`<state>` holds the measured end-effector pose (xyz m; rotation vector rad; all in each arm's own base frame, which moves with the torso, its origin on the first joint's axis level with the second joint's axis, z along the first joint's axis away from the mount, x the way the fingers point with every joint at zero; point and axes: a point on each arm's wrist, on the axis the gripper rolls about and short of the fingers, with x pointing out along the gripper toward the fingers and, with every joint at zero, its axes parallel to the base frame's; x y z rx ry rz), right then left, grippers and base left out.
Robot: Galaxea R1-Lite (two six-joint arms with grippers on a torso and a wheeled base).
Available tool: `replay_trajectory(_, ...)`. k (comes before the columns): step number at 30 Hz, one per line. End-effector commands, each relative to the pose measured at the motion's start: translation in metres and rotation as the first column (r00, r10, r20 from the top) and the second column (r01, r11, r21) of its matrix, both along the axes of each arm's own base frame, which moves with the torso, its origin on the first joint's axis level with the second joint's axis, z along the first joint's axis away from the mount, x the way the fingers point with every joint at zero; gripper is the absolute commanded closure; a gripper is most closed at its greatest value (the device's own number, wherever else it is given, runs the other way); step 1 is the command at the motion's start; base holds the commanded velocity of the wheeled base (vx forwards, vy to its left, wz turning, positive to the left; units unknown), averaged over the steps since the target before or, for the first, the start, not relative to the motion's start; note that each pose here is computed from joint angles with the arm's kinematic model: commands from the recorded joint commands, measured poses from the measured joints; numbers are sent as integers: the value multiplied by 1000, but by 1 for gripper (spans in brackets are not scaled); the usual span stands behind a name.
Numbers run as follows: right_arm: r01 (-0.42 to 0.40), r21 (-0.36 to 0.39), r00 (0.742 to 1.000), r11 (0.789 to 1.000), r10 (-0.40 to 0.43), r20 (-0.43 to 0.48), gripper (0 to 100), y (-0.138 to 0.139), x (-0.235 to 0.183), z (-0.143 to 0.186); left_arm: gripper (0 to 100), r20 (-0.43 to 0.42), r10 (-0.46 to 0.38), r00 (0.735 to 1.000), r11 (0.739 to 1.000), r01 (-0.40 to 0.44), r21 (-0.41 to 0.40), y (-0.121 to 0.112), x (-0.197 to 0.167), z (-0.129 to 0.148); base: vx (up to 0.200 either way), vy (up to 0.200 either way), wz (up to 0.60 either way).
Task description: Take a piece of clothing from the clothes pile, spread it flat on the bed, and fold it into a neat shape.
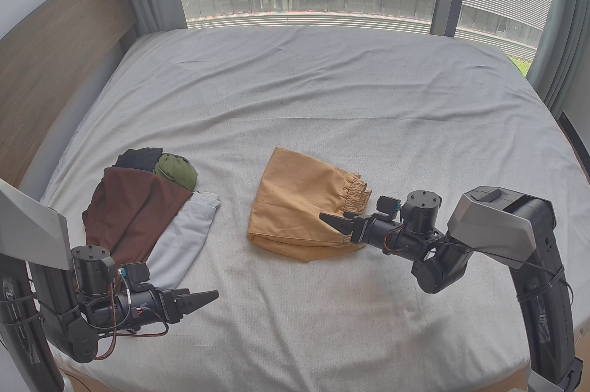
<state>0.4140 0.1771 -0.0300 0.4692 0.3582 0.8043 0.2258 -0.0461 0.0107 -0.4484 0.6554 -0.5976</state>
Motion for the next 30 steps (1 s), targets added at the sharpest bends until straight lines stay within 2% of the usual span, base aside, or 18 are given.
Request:
replay_trajectory(1, 4, -16, 999, 1000, -5, -39, 0, -1, -1, -19, 0, -1, 0, 1000, 1000, 0, 0, 0, 0, 0, 0, 0, 0)
replay_trajectory(6, 23, -2, 1000, 1000, -23, 6, 0, 0, -5, -7, 0, 11, 2, 1000, 1000, -2, -5, 0, -1, 4, 0, 0, 0)
replay_trajectory(10, 23, 36, 995, 999, -26, 93, 0, -9, -24, 58, 0, 90, 11, 996, 999, -8, -35, 0, -4, 26, 0, 0, 0)
replay_trajectory(14, 34, 87, 974, 996, -53, 222, 0, -32, -63, 145, 0, 224, 40, 974, 989, -7, -145, -1, -20, 73, 0, 0, 0)
replay_trajectory(15, 38, 91, 971, 995, -59, 234, 0, -36, -68, 152, 0, 239, 41, 970, 987, -2, -159, -1, -23, 79, 0, 0, 0)
replay_trajectory(16, 48, 95, 961, 994, -72, 268, 0, -46, -83, 172, 0, 283, 42, 958, 979, 17, -202, -4, -32, 95, 0, 0, 0)
replay_trajectory(19, 66, 88, 941, 994, -91, 326, 0, -67, -126, 201, 0, 394, 61, 917, 958, 57, -280, -2, -55, 128, 0, 0, 0)
replay_trajectory(22, 116, 35, 917, 993, -121, 381, 0, -91, -169, 209, 0, 508, 80, 858, 943, 101, -319, 4, -82, 153, 0, 0, 0)
replay_trajectory(25, 195, -31, 886, 980, -162, 435, 0, -118, -211, 205, 0, 592, 85, 802, 936, 139, -323, 9, -112, 165, 0, 0, 0)
replay_trajectory(26, 218, -36, 875, 975, -179, 450, 0, -125, -220, 205, 0, 601, 89, 794, 936, 140, -324, 11, -117, 167, 0, 0, 0)
replay_trajectory(27, 218, -36, 875, 975, -179, 450, 0, -125, -220, 205, 0, 601, 89, 794, 936, 140, -324, 11, -117, 167, 0, 0, 0)
replay_trajectory(28, 263, -28, 850, 964, -218, 479, 0, -140, -246, 208, 0, 614, 91, 784, 934, 147, -326, 14, -133, 170, 0, 0, 0)
replay_trajectory(29, 267, -23, 847, 963, -223, 483, 0, -142, -250, 208, 0, 613, 88, 785, 934, 150, -325, 15, -134, 170, 0, 0, 0)
replay_trajectory(30, 287, 1, 826, 958, -248, 506, 0, -149, -270, 212, 0, 606, 83, 791, 933, 152, -326, 16, -143, 169, 0, 0, 0)
